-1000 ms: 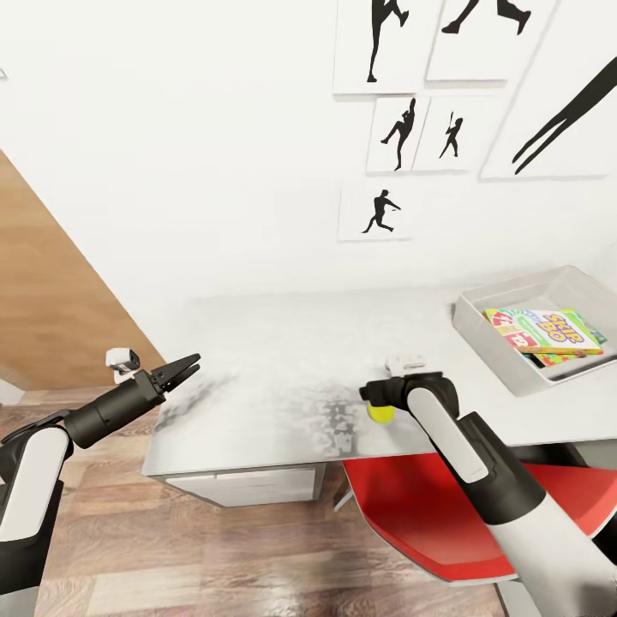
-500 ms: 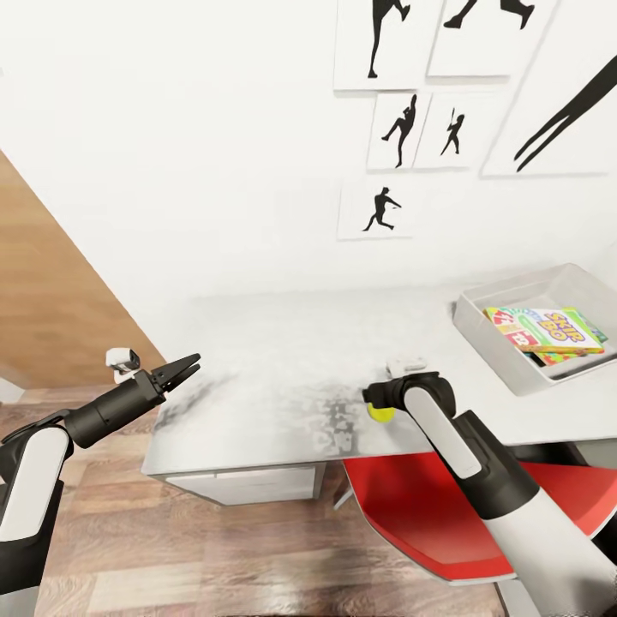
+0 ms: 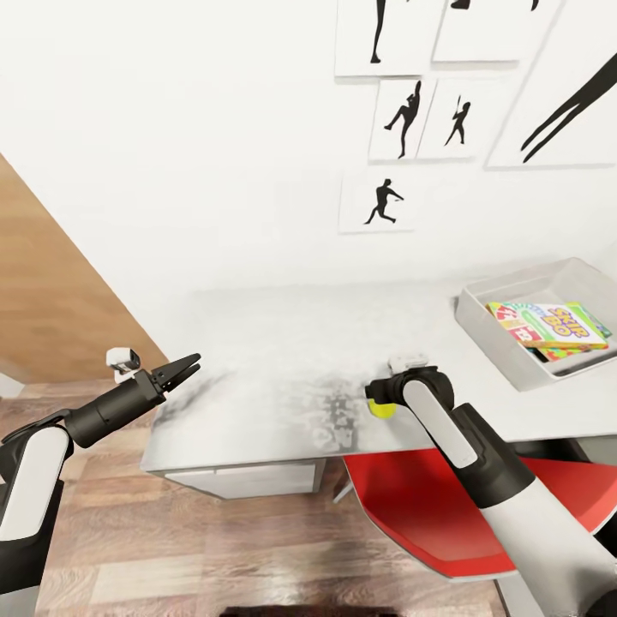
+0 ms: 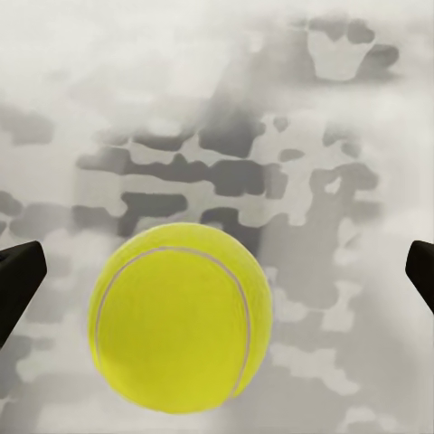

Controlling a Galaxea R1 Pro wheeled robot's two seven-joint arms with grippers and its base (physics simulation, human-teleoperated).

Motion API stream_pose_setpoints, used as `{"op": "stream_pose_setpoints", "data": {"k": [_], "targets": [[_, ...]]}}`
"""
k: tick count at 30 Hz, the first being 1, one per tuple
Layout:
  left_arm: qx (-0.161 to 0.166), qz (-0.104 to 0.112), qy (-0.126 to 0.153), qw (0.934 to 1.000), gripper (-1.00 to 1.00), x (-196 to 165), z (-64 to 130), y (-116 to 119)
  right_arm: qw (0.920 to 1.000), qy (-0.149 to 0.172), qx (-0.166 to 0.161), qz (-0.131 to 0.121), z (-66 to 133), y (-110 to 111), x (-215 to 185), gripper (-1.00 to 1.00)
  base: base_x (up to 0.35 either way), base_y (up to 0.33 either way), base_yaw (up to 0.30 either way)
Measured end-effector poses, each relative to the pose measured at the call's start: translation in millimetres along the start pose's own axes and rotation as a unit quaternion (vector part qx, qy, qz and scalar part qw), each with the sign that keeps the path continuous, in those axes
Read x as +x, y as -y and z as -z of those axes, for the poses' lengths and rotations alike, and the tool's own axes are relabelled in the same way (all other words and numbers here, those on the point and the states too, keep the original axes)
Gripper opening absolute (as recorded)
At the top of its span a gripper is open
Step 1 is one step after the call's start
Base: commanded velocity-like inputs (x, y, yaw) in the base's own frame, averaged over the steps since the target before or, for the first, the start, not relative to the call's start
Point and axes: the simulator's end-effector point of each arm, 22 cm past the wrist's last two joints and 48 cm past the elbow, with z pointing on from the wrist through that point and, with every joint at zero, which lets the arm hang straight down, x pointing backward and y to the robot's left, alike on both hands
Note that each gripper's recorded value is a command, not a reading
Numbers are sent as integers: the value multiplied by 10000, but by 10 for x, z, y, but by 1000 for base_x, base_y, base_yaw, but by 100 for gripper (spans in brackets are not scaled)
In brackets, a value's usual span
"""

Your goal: Put all the toys in the child's room - the three board games (two on the bed and one on the table), the two jigsaw puzzles on the table, and the tennis ball on the table - inside the toy box on the table in the child's room.

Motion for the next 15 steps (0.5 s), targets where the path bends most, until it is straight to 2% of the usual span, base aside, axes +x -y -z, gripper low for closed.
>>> {"op": "stream_pose_setpoints", "data": {"k": [15], "targets": [[-48,68,-34,10000,100,46,-13,-94,10000,-30,-68,-3,-66,-78,-26,100,0,0,0]]}}
